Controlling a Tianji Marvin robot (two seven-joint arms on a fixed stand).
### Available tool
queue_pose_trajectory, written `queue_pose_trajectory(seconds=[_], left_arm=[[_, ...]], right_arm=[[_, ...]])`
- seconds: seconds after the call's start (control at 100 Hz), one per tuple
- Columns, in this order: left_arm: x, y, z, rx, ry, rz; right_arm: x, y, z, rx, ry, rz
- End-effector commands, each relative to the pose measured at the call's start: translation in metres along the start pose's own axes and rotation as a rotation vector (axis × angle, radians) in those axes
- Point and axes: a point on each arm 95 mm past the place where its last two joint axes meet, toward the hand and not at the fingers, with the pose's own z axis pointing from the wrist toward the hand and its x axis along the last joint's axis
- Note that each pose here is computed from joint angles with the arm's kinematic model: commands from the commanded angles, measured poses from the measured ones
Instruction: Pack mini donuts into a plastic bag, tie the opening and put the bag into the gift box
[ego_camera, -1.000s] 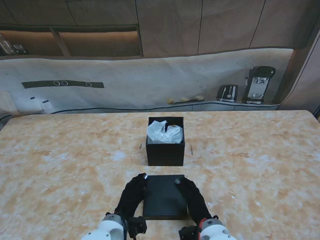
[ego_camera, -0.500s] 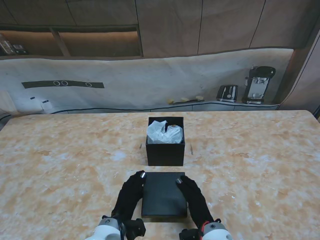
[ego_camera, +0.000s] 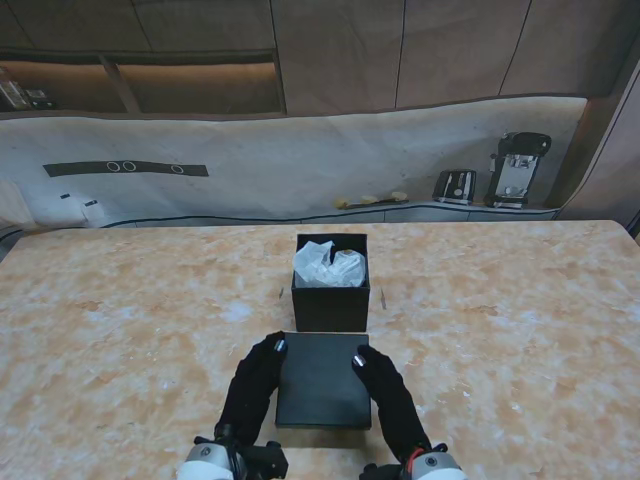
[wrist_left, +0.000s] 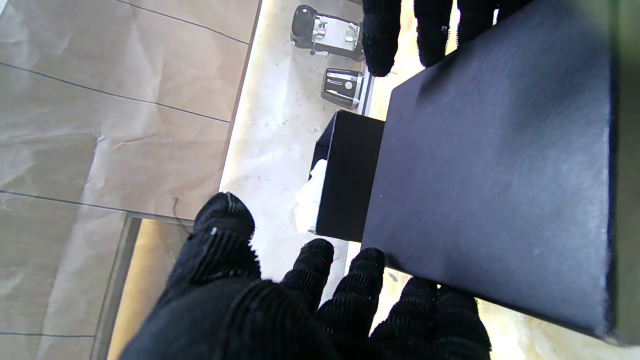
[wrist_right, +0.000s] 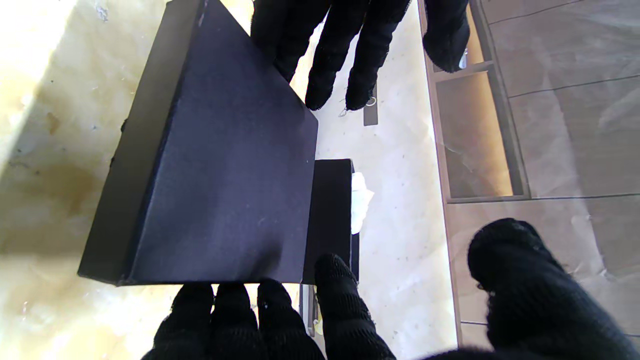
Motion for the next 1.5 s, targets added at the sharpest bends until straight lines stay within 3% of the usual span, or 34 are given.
queue_pose_trajectory(seconds=[0.0,0.91,1.49], left_arm=[[0.009,0.014,-0.005,-0.053,0.024,-0.028],[0.049,0.027,0.001,-0.101,0.157,-0.050],[0.071,0.026,0.036,-0.102,0.164,-0.048]], right_arm=[[0.006,-0.014,-0.006,0.054,0.012,0.031],[0.045,-0.012,-0.002,0.050,0.167,0.036],[0.074,-0.006,0.025,0.018,0.204,0.021]])
